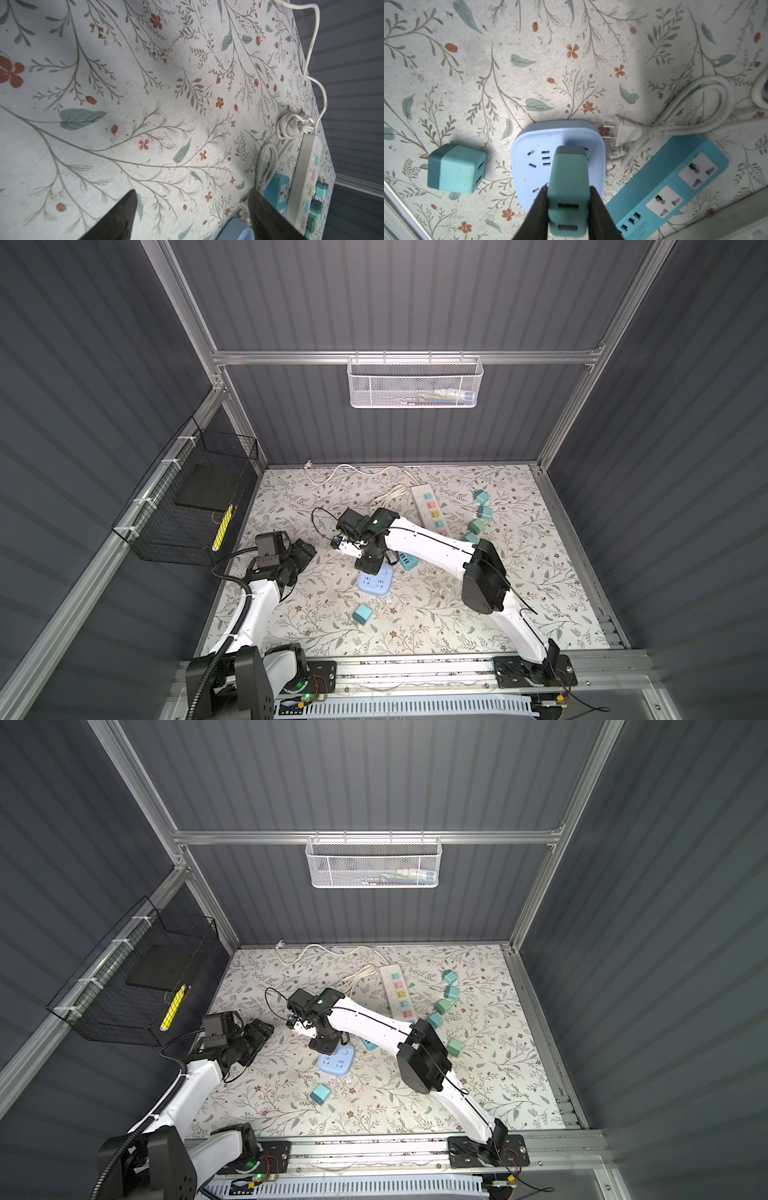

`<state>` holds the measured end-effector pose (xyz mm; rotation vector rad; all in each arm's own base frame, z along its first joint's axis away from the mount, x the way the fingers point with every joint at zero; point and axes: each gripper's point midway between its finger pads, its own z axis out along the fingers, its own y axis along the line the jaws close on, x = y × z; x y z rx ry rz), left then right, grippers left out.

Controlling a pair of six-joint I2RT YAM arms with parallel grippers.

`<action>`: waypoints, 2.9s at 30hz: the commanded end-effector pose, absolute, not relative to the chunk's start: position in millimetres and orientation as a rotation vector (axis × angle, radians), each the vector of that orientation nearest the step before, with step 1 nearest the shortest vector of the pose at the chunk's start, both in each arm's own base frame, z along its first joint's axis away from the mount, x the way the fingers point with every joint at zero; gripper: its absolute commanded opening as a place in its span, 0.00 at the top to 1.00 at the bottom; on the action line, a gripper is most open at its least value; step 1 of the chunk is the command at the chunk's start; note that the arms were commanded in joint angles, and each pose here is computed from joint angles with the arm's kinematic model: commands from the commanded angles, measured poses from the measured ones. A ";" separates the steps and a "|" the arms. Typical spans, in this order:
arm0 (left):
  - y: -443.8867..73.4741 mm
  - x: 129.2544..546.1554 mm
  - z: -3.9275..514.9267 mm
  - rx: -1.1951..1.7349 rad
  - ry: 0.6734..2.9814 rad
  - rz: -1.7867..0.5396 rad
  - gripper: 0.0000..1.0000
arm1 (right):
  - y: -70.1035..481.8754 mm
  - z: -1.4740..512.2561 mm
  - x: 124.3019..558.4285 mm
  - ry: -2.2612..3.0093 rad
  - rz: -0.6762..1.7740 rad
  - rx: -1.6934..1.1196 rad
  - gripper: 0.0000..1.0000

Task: Insert the plug
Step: 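Lower and press the teal adapter into the blue socket with the right gripper, then open the right gripper and lift away while the left gripper moves toward another teal cube, then lower the left gripper over a teal adapter cube near the table front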

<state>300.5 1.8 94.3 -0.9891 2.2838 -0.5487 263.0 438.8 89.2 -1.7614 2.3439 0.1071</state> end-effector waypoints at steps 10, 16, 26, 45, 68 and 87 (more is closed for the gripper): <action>-1.0 307.4 105.2 -0.926 2.270 -0.575 0.17 | 421.0 37.1 260.1 2.474 0.056 -1.844 1.00; -0.8 307.4 103.8 -0.928 2.267 -0.575 0.17 | 415.0 13.8 250.5 2.524 0.081 -1.827 1.00; 3.1 309.3 117.4 -0.933 2.218 -0.565 0.16 | 445.7 29.4 295.0 2.431 0.137 -1.430 0.99; -7.7 303.8 145.6 -0.858 2.199 -0.633 0.08 | 461.4 115.3 297.9 2.315 0.300 -1.336 0.49; -108.4 214.0 107.3 -0.243 2.636 -0.339 0.27 | 266.4 146.9 291.4 2.388 0.364 -0.426 0.35; -174.2 135.1 61.1 0.551 2.854 0.186 0.19 | 240.6 164.4 298.4 2.302 0.559 -0.342 0.31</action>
